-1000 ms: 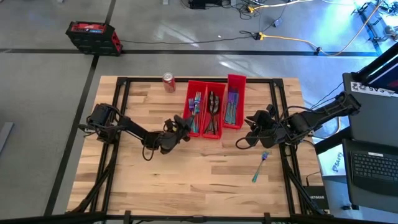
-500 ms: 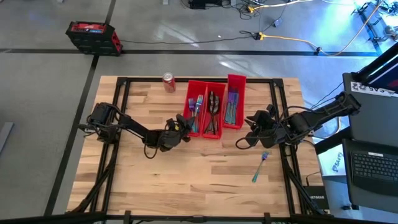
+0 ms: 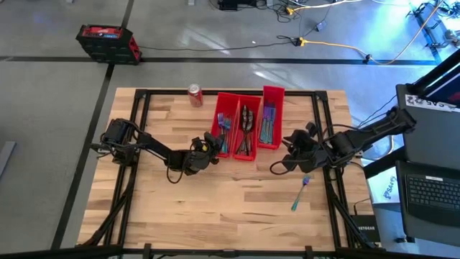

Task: Sort silverware
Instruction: Put the purple fork into the left red bin

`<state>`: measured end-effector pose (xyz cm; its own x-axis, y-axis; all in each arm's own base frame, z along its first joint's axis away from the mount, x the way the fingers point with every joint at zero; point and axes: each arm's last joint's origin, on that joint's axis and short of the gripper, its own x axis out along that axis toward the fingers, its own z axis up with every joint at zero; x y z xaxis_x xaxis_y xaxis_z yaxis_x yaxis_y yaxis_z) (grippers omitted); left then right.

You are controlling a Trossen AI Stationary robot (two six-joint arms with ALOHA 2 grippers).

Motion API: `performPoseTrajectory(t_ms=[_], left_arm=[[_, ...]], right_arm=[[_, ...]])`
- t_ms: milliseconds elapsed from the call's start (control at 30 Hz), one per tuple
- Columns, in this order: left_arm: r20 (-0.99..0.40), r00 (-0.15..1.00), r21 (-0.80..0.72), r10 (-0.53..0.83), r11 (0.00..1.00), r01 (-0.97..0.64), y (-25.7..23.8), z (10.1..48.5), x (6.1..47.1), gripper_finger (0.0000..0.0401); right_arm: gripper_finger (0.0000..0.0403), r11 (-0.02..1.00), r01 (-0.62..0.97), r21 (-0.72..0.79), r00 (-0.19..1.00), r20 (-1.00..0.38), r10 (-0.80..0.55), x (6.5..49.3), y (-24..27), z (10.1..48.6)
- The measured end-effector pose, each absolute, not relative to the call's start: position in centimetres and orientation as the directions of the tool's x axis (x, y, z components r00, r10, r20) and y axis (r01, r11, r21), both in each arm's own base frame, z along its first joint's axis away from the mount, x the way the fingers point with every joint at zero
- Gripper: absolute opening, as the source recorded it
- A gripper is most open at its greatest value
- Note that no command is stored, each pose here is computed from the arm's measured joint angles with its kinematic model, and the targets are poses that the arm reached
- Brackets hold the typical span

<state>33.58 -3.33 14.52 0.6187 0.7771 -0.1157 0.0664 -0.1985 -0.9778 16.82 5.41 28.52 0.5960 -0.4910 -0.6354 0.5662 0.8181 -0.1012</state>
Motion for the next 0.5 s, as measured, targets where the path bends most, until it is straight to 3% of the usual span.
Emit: performPoseTrajectory(t_ms=[500], left_arm=[[-0.175, 0.679, -0.975, 0.713, -0.222, -0.018, -3.49, 13.88, 33.62, 0.0117]], right_arm=[[0.0053, 0.822, 0.552, -0.144, 0.560, -0.666, -0.493, 17.94, 5.96, 27.43]])
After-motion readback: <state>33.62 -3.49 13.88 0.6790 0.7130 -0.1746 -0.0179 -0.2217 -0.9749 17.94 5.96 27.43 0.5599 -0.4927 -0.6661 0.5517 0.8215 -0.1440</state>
